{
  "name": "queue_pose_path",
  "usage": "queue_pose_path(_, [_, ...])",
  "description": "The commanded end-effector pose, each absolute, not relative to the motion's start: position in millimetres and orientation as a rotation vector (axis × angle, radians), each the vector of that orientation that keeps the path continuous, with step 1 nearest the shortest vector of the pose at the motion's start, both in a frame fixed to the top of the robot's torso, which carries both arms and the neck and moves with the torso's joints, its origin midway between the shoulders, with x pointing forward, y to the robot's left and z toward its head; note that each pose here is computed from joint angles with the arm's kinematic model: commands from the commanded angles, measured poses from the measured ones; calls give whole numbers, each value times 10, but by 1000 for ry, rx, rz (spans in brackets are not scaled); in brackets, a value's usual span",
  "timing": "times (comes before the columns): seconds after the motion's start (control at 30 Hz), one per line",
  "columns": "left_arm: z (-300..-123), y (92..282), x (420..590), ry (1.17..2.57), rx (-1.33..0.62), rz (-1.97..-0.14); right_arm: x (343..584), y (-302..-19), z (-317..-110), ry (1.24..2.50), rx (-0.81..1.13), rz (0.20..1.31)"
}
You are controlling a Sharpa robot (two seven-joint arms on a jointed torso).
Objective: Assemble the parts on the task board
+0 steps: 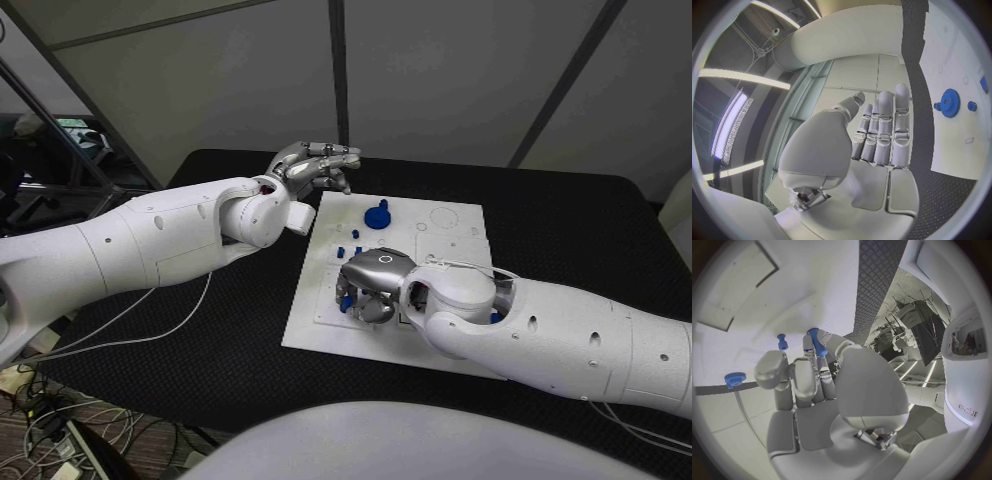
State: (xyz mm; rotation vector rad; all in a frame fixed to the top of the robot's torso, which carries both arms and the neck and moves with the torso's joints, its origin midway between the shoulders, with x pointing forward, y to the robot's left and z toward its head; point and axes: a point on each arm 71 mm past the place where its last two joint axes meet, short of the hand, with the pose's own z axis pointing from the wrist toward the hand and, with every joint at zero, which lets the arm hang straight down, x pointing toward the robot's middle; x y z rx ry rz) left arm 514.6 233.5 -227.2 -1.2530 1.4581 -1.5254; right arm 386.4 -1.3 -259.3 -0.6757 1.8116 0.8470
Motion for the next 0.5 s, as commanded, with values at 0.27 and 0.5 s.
queue_pose_path(0.27, [-2262, 2315, 5148, 1469, -1252, -1545, 3843, -5, -2609, 1821, -693, 850])
queue_pose_path(0.5, [-2264, 2316, 5147, 1474, -1253, -1546, 3865, -9, -2612, 1814, -679, 848])
